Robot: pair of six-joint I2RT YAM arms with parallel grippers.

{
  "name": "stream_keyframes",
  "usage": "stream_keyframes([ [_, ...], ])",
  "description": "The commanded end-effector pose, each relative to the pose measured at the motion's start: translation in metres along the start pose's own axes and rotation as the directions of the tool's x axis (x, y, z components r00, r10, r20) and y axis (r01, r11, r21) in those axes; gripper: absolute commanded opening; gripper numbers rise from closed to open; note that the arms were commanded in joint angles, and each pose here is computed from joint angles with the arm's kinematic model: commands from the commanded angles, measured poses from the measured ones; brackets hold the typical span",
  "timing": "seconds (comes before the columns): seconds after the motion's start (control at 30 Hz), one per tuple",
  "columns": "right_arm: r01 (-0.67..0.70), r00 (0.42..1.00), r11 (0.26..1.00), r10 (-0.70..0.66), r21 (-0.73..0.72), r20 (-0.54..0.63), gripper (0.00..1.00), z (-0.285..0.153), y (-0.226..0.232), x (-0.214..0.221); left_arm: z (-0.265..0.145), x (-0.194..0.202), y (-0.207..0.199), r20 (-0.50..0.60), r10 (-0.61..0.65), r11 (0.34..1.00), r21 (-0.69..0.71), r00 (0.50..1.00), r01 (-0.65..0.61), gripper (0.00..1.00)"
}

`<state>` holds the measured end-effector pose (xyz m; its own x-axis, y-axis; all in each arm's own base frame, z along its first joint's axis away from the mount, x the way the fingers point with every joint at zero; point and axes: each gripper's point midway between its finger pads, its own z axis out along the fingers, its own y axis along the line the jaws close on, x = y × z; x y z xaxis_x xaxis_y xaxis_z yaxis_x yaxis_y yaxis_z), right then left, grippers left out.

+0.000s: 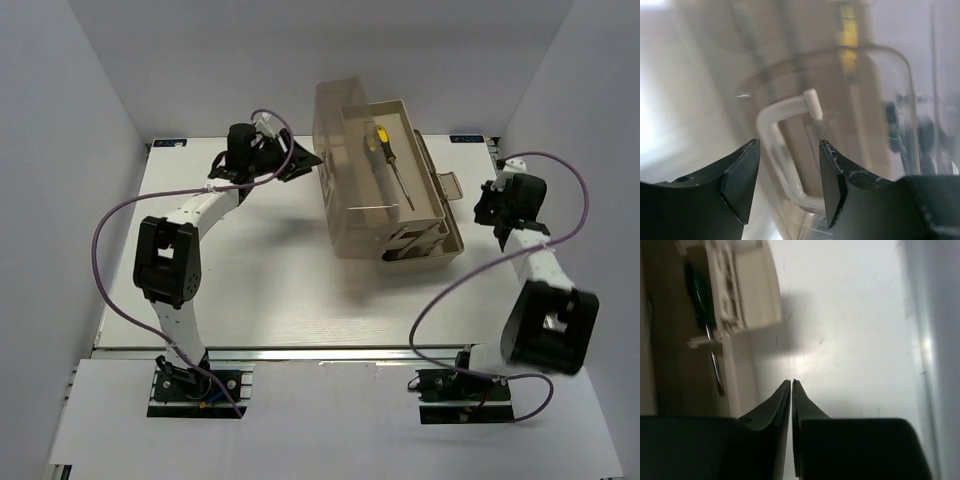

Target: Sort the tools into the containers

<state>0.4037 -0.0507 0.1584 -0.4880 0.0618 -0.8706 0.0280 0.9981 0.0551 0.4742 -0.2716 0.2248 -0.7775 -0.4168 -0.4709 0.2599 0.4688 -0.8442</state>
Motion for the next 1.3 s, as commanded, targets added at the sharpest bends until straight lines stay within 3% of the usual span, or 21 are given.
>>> stream_keyframes([
  [0.0,-0.015,0.970,0.928,-0.077,-0.372,-0.231,0.15,0.004,0.035,0.056,0.020,0.019,-0.043,-0.075,0.056,0.994,0.094,0.996,-0.048,0.61],
  [0.07,-0.092,0.938,0.887,-0.075,-0.452,-0.338,0.20,0.015,0.045,0.084,0.032,0.024,-0.066,-0.094,0.086,0.987,0.141,0.992,-0.072,0.61],
  [0.17,-0.178,0.913,0.809,-0.077,-0.561,-0.400,0.28,0.020,0.063,0.090,0.056,0.044,-0.066,-0.162,0.080,0.986,0.155,0.984,-0.054,0.61],
  [0.33,-0.146,0.940,0.646,-0.146,-0.749,-0.309,0.32,0.007,0.113,0.065,0.067,0.061,-0.075,-0.202,0.079,0.984,0.175,0.976,-0.044,0.61],
  [0.53,-0.055,0.950,0.568,-0.222,-0.821,-0.217,0.34,-0.014,0.168,0.052,0.055,0.061,-0.070,-0.183,0.105,0.989,0.125,0.977,-0.083,0.61],
  [0.67,-0.089,0.952,0.669,-0.159,-0.738,-0.260,0.36,-0.004,0.167,0.050,0.030,0.032,-0.072,-0.075,0.145,0.987,0.074,0.987,-0.140,0.62],
  [0.7,-0.071,0.951,0.736,-0.154,-0.673,-0.269,0.36,0.005,0.156,0.052,0.021,0.024,-0.060,-0.051,0.143,0.989,0.034,0.988,-0.141,0.63],
  [0.73,-0.055,0.957,0.764,-0.144,-0.643,-0.253,0.37,0.005,0.151,0.047,0.007,0.013,-0.067,-0.008,0.164,0.986,0.019,0.987,-0.163,0.63],
  [0.8,-0.016,0.959,0.839,-0.140,-0.544,-0.245,0.37,0.014,0.132,0.051,-0.011,-0.003,-0.044,0.045,0.191,0.979,-0.083,0.981,-0.187,0.65],
  [0.87,-0.004,0.968,0.869,-0.121,-0.495,-0.220,0.37,0.013,0.117,0.049,-0.028,-0.015,-0.037,0.072,0.210,0.972,-0.125,0.975,-0.200,0.66],
  [1.03,-0.046,0.976,0.891,-0.056,-0.452,-0.211,0.36,0.009,0.083,0.049,-0.037,-0.018,-0.017,0.051,0.227,0.958,-0.193,0.973,-0.214,0.68],
  [1.27,-0.090,0.976,0.814,-0.043,-0.574,-0.214,0.34,0.013,0.079,0.065,-0.024,-0.015,-0.005,0.035,0.202,0.965,-0.180,0.979,-0.193,0.70],
])
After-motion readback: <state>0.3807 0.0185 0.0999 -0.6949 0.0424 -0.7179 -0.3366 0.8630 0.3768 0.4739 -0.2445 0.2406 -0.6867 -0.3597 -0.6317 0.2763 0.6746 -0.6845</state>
